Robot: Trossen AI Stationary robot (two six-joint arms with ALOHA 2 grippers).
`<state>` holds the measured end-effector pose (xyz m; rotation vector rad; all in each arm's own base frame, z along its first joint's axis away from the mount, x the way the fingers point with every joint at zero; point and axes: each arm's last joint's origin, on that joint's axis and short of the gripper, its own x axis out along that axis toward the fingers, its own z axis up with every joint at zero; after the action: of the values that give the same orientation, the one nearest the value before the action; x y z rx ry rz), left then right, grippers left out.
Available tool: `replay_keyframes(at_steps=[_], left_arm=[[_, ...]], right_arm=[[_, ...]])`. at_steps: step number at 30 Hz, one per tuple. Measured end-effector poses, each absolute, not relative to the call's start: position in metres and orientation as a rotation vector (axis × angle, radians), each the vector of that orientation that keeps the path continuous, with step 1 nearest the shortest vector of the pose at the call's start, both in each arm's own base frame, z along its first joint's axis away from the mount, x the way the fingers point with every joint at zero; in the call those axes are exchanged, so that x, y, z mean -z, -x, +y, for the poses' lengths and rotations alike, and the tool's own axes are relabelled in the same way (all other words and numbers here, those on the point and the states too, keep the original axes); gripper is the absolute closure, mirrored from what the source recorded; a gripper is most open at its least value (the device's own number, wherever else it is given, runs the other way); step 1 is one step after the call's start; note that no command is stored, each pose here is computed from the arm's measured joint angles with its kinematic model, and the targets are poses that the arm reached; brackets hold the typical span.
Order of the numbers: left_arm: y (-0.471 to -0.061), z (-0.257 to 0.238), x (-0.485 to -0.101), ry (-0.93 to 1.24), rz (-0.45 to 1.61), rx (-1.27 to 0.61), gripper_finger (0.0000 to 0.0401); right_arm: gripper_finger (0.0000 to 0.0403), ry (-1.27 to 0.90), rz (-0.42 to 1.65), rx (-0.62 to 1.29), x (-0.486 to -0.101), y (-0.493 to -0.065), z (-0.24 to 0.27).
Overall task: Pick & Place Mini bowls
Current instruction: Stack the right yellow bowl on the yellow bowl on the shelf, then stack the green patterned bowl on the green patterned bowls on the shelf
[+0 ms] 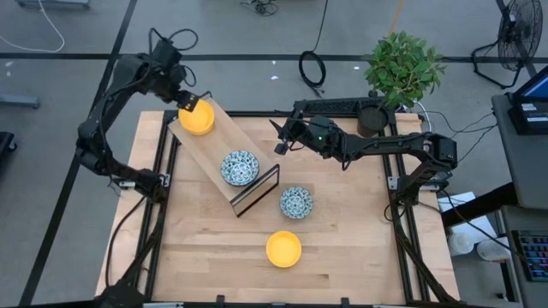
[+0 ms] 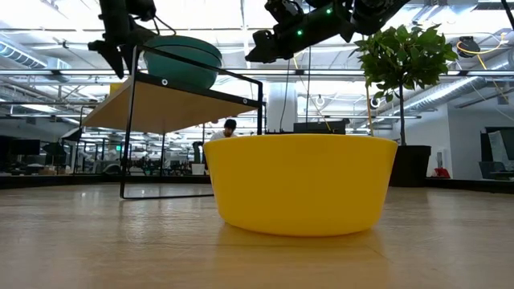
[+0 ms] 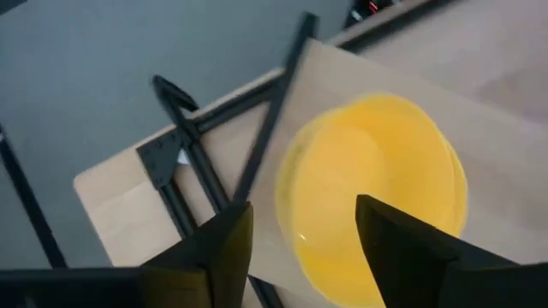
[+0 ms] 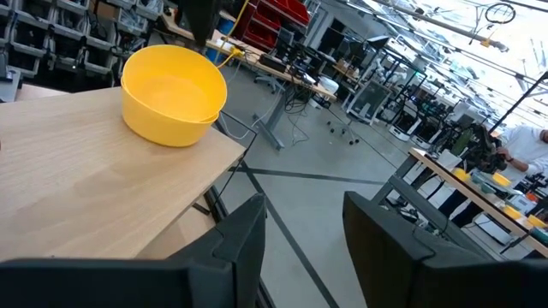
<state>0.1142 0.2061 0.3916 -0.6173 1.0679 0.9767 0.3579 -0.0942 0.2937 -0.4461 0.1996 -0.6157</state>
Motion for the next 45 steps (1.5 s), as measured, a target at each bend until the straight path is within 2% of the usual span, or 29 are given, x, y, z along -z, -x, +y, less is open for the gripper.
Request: replay_keyframes(at_steps=[2,7,12,17,22,31,39,45], left_arm=[[-0.118,0.204,-0.386,0.589,1.109,-0.933,0.0198],[-0.131,0.207,-0.358,0.493,1.226,-1.004,0.0252],[-0.135,0.21,-0.33,0.531,1.249,-0.989,0.0308],[-0.134,0.209,-0.311,0.557,1.3,-0.987,0.0339],[-0.132,0.208,-0.313,0.53,1.32,-1.033,0.0348],[-0.133,0.21,-0.348,0.507,1.194,-1.096,0.0344],[-0.133,0.208,-0.35,0.469,1.208,-1.046,0.0343],[-0.131,0.183,-0.373,0.426,1.034,-0.896,0.0343]], right_arm=[[0.0261,0.446,0.199,0.616,-0.294,-0.358,-0.094],[0.0259,0.446,0.2,0.616,-0.294,-0.358,-0.094],[0.0261,0.446,0.202,0.615,-0.293,-0.358,-0.094],[0.0259,0.446,0.207,0.614,-0.293,-0.358,-0.094],[0.0258,0.447,0.207,0.614,-0.293,-0.358,-0.094],[0.0259,0.447,0.207,0.614,-0.293,-0.358,-0.094],[0.0259,0.447,0.208,0.614,-0.293,-0.358,-0.094],[0.0257,0.468,0.247,0.589,-0.303,-0.348,-0.085]])
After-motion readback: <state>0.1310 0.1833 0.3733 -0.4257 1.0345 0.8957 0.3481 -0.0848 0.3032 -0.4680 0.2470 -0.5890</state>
